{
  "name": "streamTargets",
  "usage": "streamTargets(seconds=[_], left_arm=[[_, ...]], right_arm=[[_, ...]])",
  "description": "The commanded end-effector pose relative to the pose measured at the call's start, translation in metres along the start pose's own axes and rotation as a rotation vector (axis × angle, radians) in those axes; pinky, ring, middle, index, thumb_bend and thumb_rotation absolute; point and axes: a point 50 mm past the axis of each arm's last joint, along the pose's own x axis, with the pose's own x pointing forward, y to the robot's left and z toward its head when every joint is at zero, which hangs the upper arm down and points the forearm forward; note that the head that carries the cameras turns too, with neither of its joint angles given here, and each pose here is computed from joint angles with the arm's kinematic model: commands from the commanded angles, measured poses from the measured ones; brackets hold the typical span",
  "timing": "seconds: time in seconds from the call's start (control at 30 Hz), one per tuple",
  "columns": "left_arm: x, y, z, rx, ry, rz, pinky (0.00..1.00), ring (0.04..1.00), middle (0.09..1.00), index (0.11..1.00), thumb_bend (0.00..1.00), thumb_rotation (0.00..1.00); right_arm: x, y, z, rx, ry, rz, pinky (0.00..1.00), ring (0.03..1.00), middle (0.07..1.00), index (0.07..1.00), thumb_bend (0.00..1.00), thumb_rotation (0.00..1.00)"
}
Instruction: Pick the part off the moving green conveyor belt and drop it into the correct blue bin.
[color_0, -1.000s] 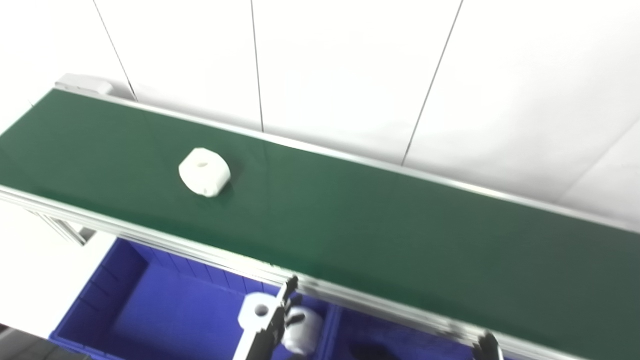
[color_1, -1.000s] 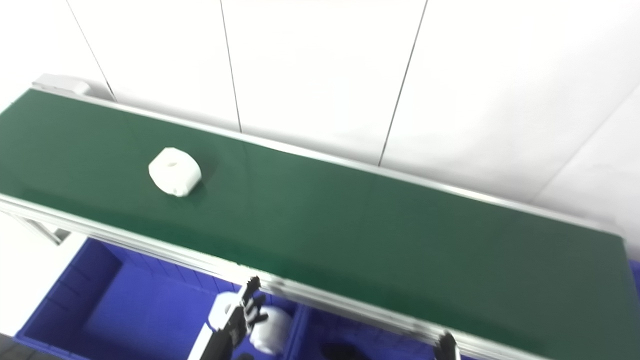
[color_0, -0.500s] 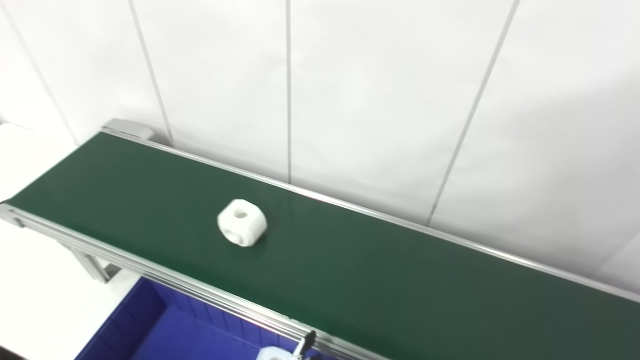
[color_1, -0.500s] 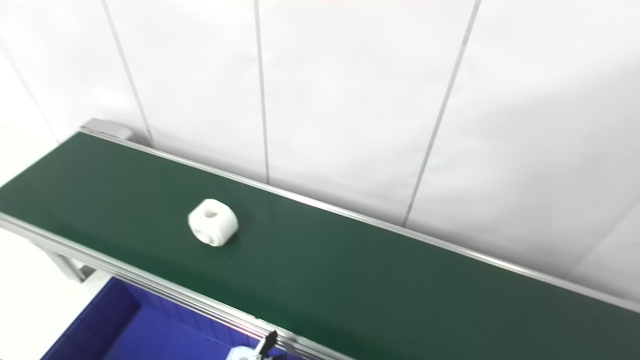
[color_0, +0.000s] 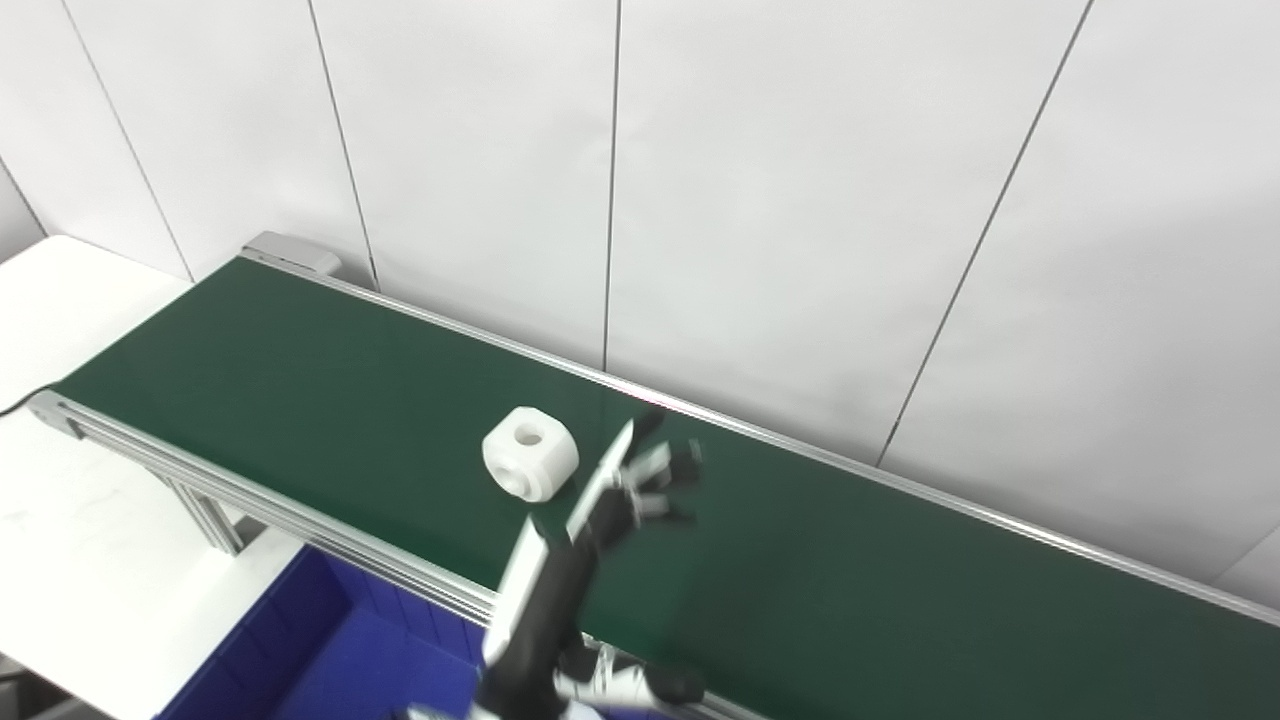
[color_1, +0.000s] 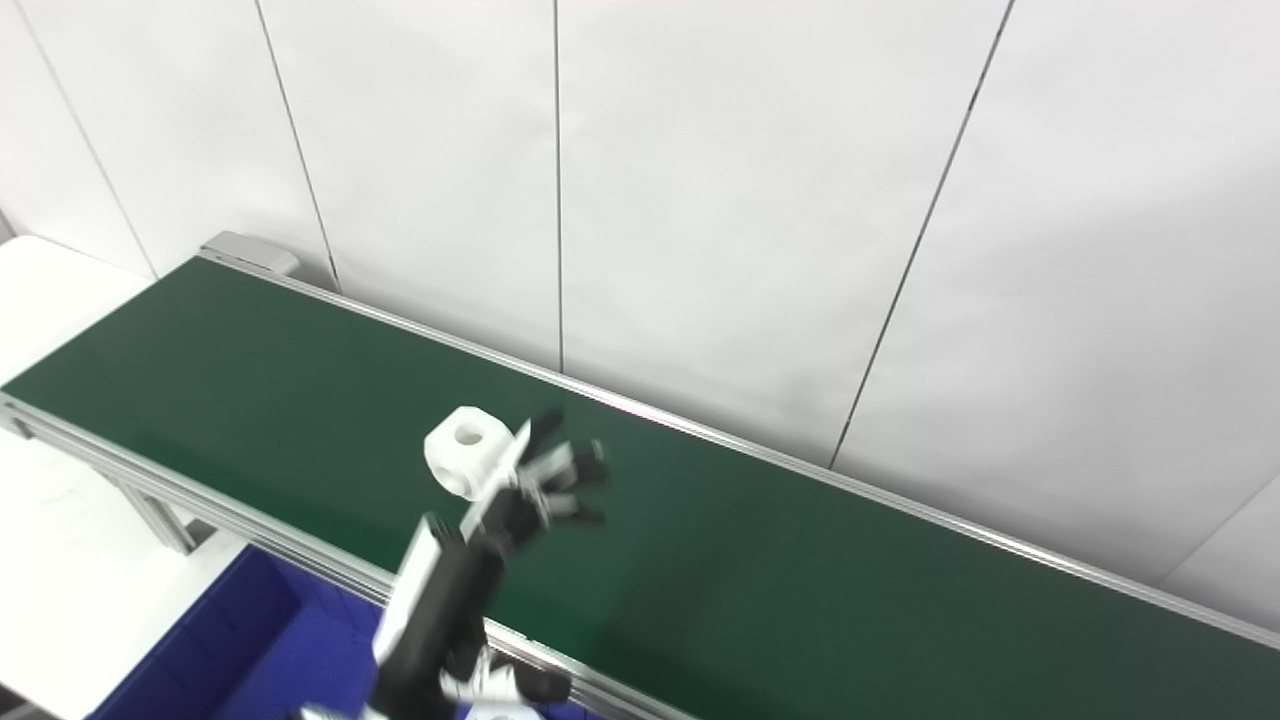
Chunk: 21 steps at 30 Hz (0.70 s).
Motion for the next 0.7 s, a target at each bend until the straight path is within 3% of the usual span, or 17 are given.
streamTargets(seconds=[0.0, 0.13, 0.33, 0.4, 0.5, 0.67], left_arm=[[0.026, 0.017, 0.006, 0.053, -0.048, -0.062, 0.77, 0.886, 0.909, 0.913, 0.94, 0.45], [0.052, 0.035, 0.004, 0.171, -0.017, -0.172, 0.92, 0.976, 0.991, 0.954, 0.9, 0.36], [0.098, 0.071, -0.012, 0.404, -0.004, -0.329, 0.88, 0.956, 0.978, 0.936, 0.94, 0.31], [0.114, 0.082, -0.018, 0.487, -0.007, -0.39, 0.81, 0.916, 0.966, 0.932, 0.97, 0.26], [0.134, 0.094, -0.025, 0.596, -0.01, -0.475, 0.78, 0.907, 0.967, 0.943, 0.99, 0.26], [0.164, 0.105, -0.038, 0.782, -0.051, -0.609, 0.89, 0.938, 0.954, 0.938, 1.0, 0.27]], right_arm=[[-0.001, 0.003, 0.017, -0.008, -0.087, 0.0, 1.0, 1.0, 1.0, 1.0, 0.91, 1.0], [-0.003, 0.003, 0.02, -0.016, -0.084, 0.001, 1.0, 1.0, 1.0, 1.0, 0.9, 1.0], [-0.003, 0.005, 0.021, -0.009, -0.087, 0.003, 1.0, 1.0, 1.0, 1.0, 0.9, 1.0], [-0.003, 0.005, 0.02, -0.006, -0.087, 0.004, 1.0, 1.0, 1.0, 1.0, 0.89, 1.0], [-0.003, 0.006, 0.02, -0.003, -0.084, 0.003, 1.0, 1.0, 1.0, 1.0, 0.89, 1.0], [-0.001, 0.008, 0.02, -0.002, -0.083, -0.002, 1.0, 1.0, 1.0, 1.0, 0.9, 1.0]])
